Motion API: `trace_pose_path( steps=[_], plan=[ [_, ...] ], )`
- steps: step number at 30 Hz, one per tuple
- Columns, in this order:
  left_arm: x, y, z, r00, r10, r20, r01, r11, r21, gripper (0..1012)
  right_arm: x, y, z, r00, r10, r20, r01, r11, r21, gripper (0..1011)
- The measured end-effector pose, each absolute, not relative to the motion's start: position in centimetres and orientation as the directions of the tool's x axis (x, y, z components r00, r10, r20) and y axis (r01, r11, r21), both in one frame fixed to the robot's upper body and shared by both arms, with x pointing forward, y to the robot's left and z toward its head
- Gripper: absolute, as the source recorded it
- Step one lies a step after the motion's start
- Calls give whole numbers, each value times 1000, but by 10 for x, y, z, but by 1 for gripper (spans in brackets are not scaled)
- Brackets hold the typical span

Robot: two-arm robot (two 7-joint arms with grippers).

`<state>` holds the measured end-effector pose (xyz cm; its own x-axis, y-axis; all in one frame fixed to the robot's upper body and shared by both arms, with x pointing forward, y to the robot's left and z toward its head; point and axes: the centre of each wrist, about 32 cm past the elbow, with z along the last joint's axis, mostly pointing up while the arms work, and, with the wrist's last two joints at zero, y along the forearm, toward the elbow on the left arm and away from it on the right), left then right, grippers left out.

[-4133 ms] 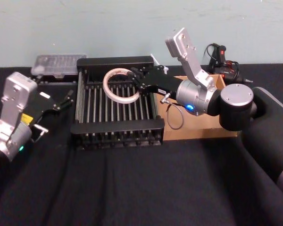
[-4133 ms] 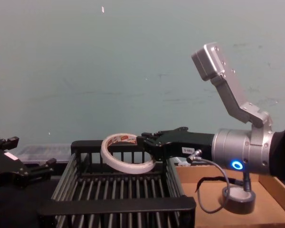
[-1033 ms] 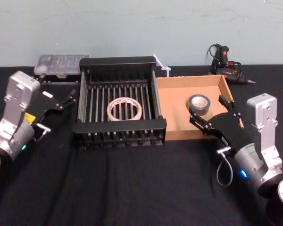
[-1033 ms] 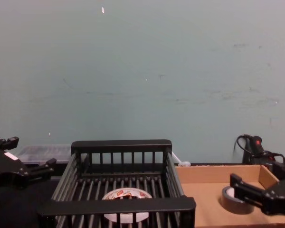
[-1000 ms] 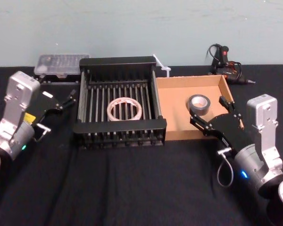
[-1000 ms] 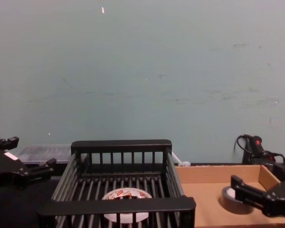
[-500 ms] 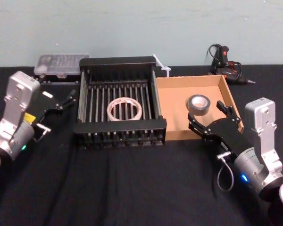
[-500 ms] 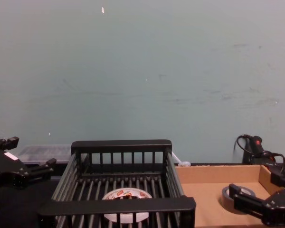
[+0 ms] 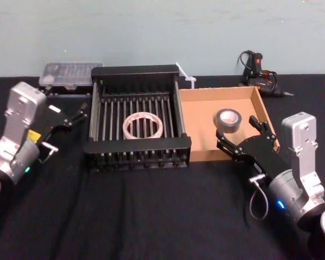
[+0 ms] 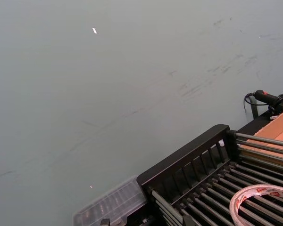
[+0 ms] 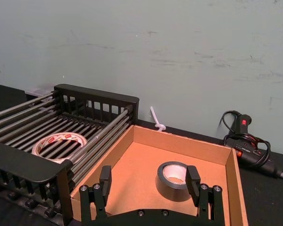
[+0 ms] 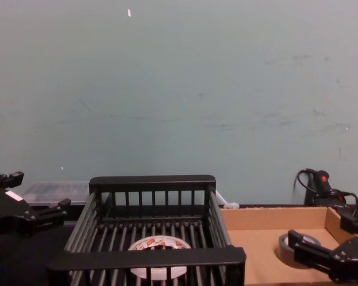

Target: Pick up the white tape and place it into the black box , Pick up the silver tape and place it into the brown box.

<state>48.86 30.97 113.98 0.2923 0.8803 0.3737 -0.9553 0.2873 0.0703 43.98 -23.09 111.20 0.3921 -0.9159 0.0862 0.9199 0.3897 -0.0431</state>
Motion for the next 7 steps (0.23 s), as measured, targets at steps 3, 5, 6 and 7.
trace_pose_path(
  steps=[3,5,6,7],
  plan=[
    [489,310,1140,292,880,374,-955,287,70,1001,440,-231,1112,392,-916,86,920,390,-43,1002],
    [489,310,1140,292,880,374,-955,287,70,1001,440,-231,1112,392,-916,86,920,389,-43,1002],
    [489,310,1140,292,880,374,-955,287,70,1001,440,-231,1112,392,-916,86,920,389,-43,1002],
    [489,310,1140,292,880,374,-955,287,70,1001,440,-231,1112,391,-916,86,920,389,-43,1002]
  ],
)
